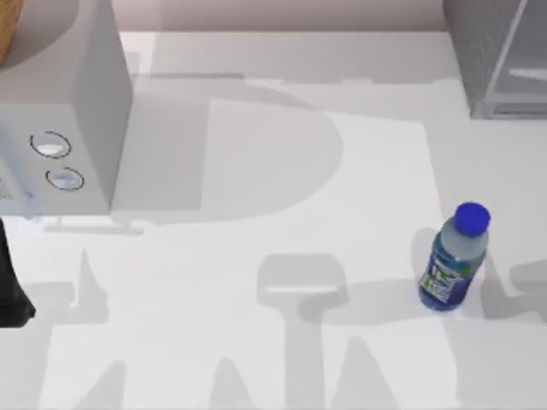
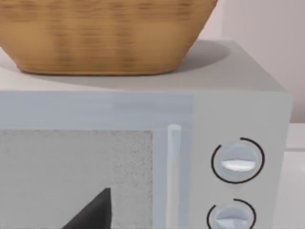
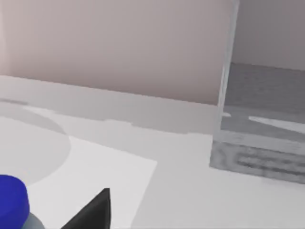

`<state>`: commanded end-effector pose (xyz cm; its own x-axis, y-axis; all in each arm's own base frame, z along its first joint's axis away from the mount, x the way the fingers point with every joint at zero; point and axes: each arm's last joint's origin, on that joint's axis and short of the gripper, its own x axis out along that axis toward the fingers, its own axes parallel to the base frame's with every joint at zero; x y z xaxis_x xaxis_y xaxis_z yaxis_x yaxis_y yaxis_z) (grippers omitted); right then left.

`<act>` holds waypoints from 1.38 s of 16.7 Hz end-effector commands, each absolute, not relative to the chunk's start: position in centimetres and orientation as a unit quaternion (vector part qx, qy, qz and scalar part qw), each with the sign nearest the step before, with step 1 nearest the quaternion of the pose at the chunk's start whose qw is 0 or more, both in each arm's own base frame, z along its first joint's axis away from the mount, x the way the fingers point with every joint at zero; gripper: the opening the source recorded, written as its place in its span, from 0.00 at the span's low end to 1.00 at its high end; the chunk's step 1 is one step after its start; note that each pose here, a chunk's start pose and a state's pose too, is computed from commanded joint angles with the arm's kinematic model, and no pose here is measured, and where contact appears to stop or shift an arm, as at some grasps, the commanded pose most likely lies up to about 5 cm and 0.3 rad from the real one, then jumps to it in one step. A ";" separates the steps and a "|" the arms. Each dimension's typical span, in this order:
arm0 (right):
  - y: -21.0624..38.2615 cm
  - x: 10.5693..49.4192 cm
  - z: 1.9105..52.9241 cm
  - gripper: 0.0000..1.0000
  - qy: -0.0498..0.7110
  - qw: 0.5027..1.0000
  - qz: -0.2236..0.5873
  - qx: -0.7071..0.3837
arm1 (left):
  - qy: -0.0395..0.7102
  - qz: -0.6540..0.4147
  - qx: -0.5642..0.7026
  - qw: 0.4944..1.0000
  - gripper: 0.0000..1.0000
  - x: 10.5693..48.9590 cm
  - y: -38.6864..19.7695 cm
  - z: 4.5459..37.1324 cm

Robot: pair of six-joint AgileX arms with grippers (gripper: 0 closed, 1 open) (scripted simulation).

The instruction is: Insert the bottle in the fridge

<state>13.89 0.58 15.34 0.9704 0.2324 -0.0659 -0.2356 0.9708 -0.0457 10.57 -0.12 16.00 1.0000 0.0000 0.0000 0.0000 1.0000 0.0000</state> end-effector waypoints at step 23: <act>2.0 16.9 7.5 1.00 0.098 0.921 0.374 -0.043 | 0.000 0.000 0.000 1.000 1.00 10.6 -0.1 16.0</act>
<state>16.93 1.99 7.50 0.7012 0.6803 -0.2135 -0.6973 0.7167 -0.0062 10.57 -0.12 16.00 1.0000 0.0000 0.0000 0.0000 1.0000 0.0000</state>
